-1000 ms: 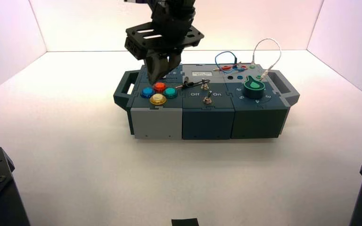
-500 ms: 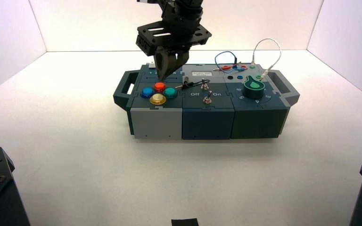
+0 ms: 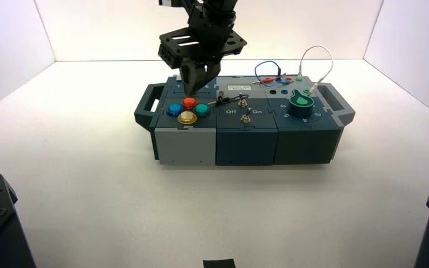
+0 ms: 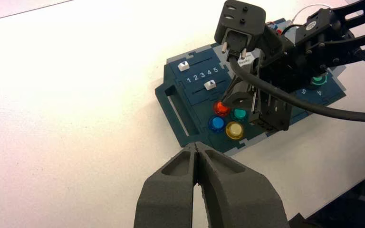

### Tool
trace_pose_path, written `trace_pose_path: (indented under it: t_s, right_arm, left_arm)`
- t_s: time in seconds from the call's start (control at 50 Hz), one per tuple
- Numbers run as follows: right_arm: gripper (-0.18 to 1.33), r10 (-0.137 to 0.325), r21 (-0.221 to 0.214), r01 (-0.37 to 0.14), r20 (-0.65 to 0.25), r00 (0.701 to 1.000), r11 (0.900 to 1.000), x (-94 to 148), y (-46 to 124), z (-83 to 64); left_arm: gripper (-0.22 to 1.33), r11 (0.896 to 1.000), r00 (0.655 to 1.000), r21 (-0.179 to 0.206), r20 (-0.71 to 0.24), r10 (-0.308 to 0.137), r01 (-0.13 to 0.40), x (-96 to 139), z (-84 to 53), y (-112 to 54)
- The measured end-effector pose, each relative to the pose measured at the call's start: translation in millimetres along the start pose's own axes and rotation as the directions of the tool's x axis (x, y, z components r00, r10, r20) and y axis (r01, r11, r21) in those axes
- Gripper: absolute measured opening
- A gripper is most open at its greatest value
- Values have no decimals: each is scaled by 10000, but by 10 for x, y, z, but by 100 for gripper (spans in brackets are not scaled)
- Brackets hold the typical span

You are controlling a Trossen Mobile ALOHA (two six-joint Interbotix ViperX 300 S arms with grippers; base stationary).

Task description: Push the red button.

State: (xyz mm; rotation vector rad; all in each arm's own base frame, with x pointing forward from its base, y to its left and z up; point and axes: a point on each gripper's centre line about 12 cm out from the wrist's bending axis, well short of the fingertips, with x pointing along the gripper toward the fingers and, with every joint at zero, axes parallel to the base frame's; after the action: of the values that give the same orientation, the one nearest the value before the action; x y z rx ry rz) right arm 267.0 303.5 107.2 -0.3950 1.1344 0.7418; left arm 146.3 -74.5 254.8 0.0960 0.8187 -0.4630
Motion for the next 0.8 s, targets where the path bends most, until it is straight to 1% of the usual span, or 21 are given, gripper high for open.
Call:
trace_pose_path:
  t_s: [0.26,0.48,0.64,0.74,0.8]
  right_arm:
    - [-14,-17,13,17,-244,9997,10000,92,-8,-41]
    - [-14,-9,30,10,-215,9998,10000,132,-2,-16]
    - [-14,-2,26,3,-169,9999,10000,118,1,7]
    - [-14,6,20,-5,-383,9993,10000,80,-1,-3]
    - [-14,-24,-55,22,-445,9990,10000,36,-7,-6]
  left_arm:
    - [-16,10000,10000,11,-1,11,-11,0,5,1]
    - [-16,10000,10000,11,-16,10,-10,0,3,1]
    - [-16,10000,10000,11,-16,10,-10,0,3,1]
    - [-16,10000,10000,12,-16,8,-8,-3,6,0]
    - [-16,10000,10000,14,-16,7,-7,-7,9,0]
